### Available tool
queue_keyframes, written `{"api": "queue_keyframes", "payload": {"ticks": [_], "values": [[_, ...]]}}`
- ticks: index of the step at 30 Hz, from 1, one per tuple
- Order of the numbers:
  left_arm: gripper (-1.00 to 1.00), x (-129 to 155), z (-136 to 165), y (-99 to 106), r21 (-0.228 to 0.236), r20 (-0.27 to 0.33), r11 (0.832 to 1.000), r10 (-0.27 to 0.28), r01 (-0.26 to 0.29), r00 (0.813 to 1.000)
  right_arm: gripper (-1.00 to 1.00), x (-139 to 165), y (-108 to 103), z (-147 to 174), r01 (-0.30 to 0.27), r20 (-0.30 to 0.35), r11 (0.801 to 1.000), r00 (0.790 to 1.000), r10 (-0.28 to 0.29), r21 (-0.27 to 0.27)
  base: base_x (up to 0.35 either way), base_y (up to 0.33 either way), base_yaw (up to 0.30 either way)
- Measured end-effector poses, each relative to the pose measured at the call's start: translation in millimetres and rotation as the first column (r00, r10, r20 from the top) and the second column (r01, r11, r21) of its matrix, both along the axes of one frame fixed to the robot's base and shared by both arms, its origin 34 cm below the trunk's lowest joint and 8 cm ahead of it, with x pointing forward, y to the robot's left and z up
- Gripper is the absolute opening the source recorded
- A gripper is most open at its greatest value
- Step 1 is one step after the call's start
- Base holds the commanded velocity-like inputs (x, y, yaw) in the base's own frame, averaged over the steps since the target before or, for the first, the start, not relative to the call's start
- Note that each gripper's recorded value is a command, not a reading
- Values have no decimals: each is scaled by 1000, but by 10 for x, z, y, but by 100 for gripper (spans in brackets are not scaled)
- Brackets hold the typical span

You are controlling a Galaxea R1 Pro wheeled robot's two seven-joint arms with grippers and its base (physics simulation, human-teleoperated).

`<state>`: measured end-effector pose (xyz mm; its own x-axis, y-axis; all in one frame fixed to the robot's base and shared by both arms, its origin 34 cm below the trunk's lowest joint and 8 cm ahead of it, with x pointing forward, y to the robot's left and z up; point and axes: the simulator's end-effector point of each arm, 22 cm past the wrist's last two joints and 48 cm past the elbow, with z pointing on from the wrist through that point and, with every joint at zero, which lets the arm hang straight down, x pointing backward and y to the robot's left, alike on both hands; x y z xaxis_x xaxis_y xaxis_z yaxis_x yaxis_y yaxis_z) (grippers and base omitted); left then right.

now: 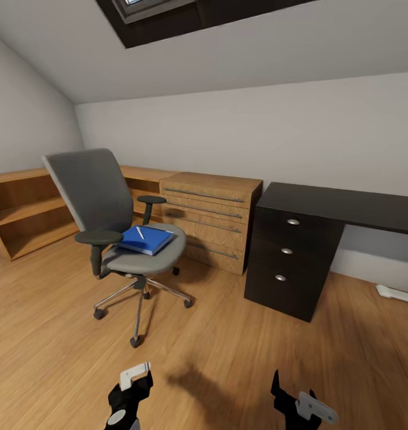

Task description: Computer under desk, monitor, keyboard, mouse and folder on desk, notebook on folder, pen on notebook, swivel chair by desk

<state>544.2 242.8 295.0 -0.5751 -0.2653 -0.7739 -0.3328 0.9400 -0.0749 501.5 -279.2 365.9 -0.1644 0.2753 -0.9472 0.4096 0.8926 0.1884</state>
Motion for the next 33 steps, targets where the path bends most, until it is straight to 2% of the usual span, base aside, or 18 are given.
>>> {"api": "queue_keyframes", "payload": {"ticks": [5, 10, 24, 33], "values": [[100, -16, -6, -27, -2, -1, 1000, 0, 0, 1000, 100, 1, -1, 9, 0, 2, 1000, 1000, 0, 0, 0, 0, -228], [100, 21, 52, -17, 0, 29, 1000, 6, -6, 1000, 100, 5, 0, 23, 0, 5, 1000, 1000, 0, -1, 0, 18, -232], [100, 1, 62, -27, 1, 39, 1000, 8, -8, 999, 100, 19, 3, 61, -3, 14, 1000, 1000, 3, -3, -9, 165, -231], [100, 3, 69, -62, -4, 40, 1000, 6, -6, 999, 100, 21, 11, 64, -5, 14, 1000, 1000, 5, -3, -248, -167, -85]]}}
